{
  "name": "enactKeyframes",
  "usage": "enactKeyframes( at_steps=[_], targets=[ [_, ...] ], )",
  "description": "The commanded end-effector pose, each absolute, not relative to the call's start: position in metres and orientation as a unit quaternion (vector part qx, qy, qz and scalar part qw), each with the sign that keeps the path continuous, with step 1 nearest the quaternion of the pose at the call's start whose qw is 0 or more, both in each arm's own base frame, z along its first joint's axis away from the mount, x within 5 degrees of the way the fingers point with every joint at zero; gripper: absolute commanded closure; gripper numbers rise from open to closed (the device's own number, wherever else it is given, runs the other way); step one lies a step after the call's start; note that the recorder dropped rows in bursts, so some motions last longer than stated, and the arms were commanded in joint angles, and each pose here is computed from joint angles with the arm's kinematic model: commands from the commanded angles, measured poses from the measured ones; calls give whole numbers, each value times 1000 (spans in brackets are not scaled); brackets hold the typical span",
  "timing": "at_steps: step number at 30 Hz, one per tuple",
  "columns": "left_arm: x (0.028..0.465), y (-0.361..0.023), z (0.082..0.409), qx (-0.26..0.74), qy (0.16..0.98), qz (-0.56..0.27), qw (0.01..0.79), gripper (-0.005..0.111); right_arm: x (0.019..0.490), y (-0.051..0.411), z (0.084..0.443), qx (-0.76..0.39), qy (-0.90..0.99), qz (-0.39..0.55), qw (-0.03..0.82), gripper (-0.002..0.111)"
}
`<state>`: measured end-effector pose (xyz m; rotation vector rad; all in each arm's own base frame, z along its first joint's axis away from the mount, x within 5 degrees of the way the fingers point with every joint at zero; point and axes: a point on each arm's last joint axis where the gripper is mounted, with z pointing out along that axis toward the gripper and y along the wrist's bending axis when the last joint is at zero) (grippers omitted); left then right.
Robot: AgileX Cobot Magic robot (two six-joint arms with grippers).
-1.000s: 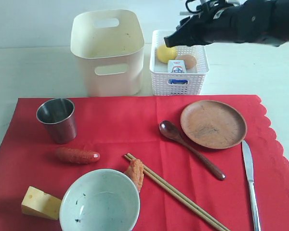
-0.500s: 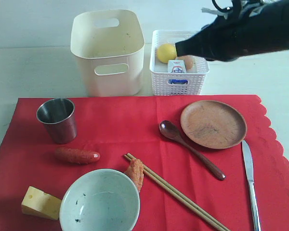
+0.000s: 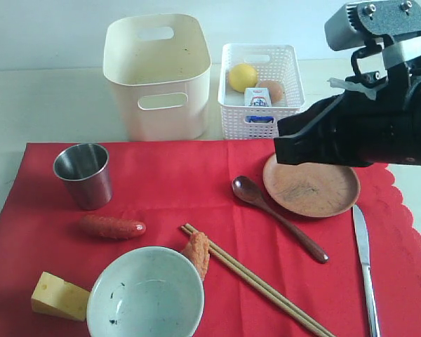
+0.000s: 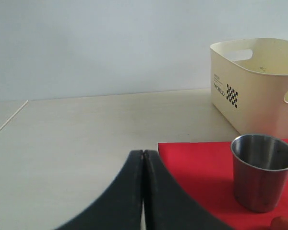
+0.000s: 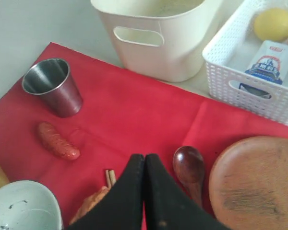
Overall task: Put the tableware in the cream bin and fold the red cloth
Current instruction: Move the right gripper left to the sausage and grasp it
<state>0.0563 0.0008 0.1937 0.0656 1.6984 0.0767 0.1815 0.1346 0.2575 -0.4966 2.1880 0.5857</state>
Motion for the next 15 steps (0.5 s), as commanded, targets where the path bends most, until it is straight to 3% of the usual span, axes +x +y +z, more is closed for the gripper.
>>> enactKeyframes(
  at_steps=[1,10,15],
  targets=[
    [56,1,195,28,746,34,665,107,180,137,250,-198,874,238,374,108],
    [56,1,195,28,746,34,665,107,181,164,211,-264,891,216,298,108],
    [56,1,195,28,746,34,665,107,185,182,193,-277,890,201,301,104]
  ],
)
